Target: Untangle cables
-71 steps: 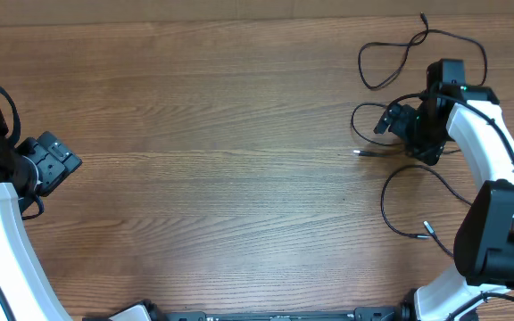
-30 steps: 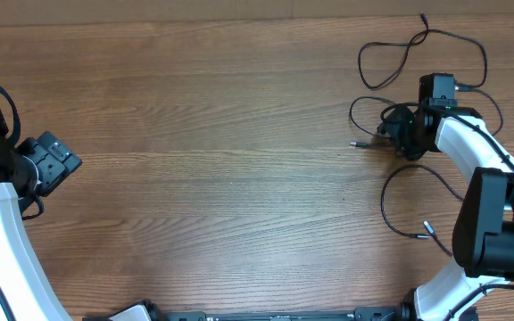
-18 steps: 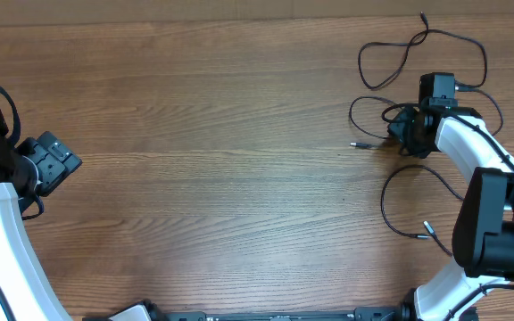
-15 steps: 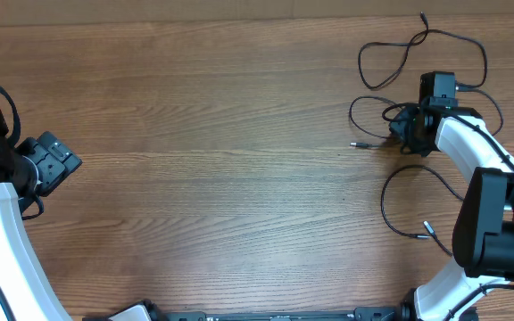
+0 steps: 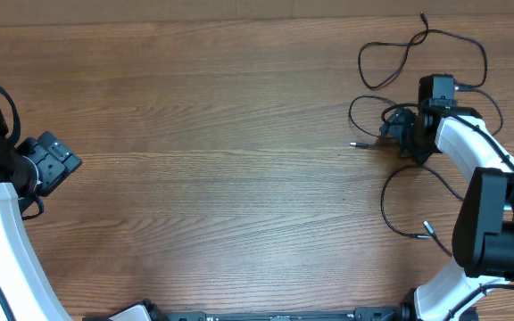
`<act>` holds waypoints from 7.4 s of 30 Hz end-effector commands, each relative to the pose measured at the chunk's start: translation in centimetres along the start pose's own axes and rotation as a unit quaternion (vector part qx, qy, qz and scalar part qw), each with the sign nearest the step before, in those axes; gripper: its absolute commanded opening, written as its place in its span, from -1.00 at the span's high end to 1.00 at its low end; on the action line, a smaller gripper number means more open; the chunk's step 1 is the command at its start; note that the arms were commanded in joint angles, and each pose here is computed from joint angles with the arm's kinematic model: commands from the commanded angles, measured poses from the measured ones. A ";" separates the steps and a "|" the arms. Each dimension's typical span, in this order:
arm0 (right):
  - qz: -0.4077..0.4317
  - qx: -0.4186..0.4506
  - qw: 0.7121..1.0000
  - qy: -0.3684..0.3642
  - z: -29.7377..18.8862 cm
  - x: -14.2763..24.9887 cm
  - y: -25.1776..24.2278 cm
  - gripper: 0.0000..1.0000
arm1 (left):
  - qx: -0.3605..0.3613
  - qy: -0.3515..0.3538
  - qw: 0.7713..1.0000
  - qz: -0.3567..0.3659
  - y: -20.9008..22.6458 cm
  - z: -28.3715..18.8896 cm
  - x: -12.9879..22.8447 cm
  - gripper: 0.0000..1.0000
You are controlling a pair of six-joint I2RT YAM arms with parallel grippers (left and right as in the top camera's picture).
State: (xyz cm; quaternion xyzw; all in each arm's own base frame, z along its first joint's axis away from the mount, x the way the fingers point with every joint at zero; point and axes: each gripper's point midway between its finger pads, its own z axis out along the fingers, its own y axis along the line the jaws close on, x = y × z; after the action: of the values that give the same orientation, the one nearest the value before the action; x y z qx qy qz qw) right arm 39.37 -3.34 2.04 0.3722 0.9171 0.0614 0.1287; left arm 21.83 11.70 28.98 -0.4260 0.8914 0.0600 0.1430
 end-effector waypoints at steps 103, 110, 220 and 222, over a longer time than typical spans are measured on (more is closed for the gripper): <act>-0.015 0.037 0.997 0.071 -2.3 7.5 -6.5 -0.64 | -0.002 0.003 1.000 -0.009 0.1 0.1 0.1 -0.99; -0.016 0.052 0.997 0.052 -1.8 7.4 -6.8 -0.55 | -0.002 0.003 1.000 -0.009 0.1 0.1 0.1 -0.99; 0.209 0.184 0.955 -0.100 -9.4 -12.3 -24.8 0.16 | -0.002 0.003 1.000 -0.009 0.1 0.1 0.1 -0.99; 0.209 0.181 0.956 -0.101 -9.4 -12.3 -24.7 0.16 | -0.002 0.003 1.000 -0.009 0.1 0.1 0.1 -0.99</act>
State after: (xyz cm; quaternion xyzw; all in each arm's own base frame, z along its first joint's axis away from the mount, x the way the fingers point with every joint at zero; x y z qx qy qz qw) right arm 28.38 -30.10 8.54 0.5784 0.7934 -0.1353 0.1332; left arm 21.83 11.71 28.99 -0.4260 0.8913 0.0600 0.1432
